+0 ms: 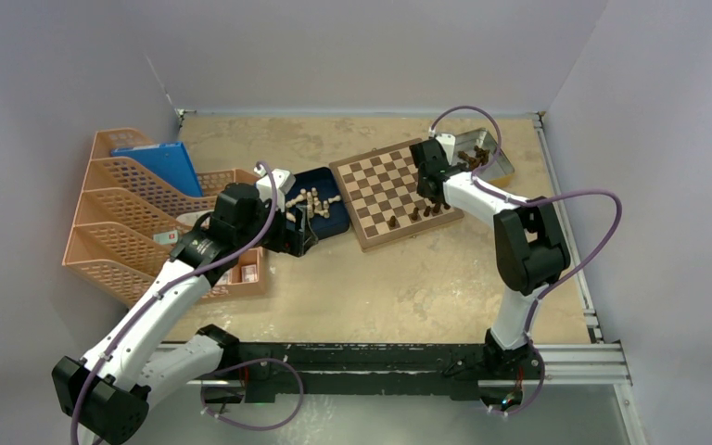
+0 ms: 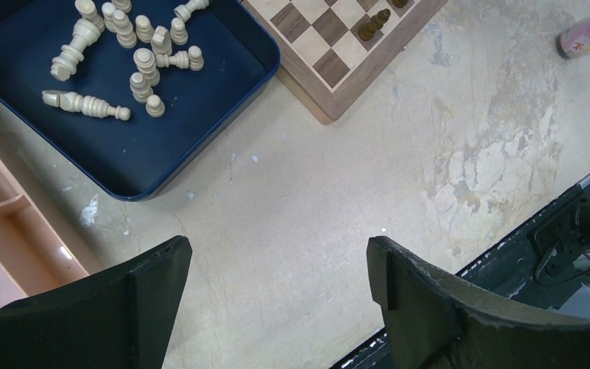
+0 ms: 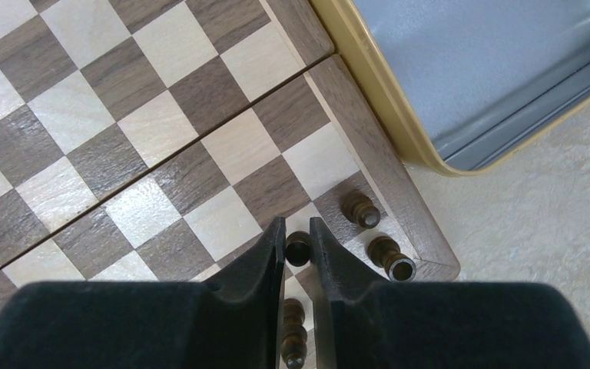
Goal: Set up the chess pieces on the board
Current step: Place the chess piece on the chessboard, then pick up the chess piece from the storage box.
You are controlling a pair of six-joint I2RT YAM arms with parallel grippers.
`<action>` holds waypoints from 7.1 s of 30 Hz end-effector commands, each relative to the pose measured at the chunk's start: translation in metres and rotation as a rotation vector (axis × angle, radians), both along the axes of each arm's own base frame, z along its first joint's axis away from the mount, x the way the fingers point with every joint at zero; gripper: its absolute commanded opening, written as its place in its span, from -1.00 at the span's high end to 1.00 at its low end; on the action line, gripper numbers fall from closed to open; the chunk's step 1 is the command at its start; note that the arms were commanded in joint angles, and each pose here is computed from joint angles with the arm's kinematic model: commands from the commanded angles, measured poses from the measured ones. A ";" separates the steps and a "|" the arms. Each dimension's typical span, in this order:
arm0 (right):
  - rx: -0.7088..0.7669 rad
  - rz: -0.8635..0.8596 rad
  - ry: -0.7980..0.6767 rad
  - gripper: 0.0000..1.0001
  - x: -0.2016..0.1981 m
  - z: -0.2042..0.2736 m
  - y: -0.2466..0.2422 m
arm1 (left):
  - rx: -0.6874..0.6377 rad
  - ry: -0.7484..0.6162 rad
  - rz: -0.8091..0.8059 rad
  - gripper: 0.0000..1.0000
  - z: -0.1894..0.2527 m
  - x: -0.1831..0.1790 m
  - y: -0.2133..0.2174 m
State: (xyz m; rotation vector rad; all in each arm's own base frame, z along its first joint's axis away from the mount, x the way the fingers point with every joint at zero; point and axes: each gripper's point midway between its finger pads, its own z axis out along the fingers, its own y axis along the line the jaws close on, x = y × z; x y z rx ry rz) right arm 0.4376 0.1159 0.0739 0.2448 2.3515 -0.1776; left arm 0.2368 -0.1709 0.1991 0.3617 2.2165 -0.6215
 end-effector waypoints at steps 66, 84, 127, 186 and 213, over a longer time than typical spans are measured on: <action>0.013 -0.119 -0.293 0.46 0.129 0.058 -0.101 | -0.008 -0.075 0.028 -0.69 0.018 0.010 0.001; -0.018 -0.194 -0.278 0.40 0.154 0.039 -0.129 | 0.024 -0.071 0.064 -0.69 0.012 0.016 0.007; 0.042 -0.240 -0.208 0.25 0.138 -0.001 -0.180 | 0.038 -0.064 0.080 -0.69 0.009 0.018 0.009; 0.067 -0.253 -0.151 0.45 0.121 -0.011 -0.177 | 0.020 -0.093 0.084 -0.69 0.019 0.014 0.011; 0.041 -0.218 -0.263 0.67 0.114 0.084 -0.138 | 0.006 -0.108 0.081 -0.69 0.025 0.011 0.011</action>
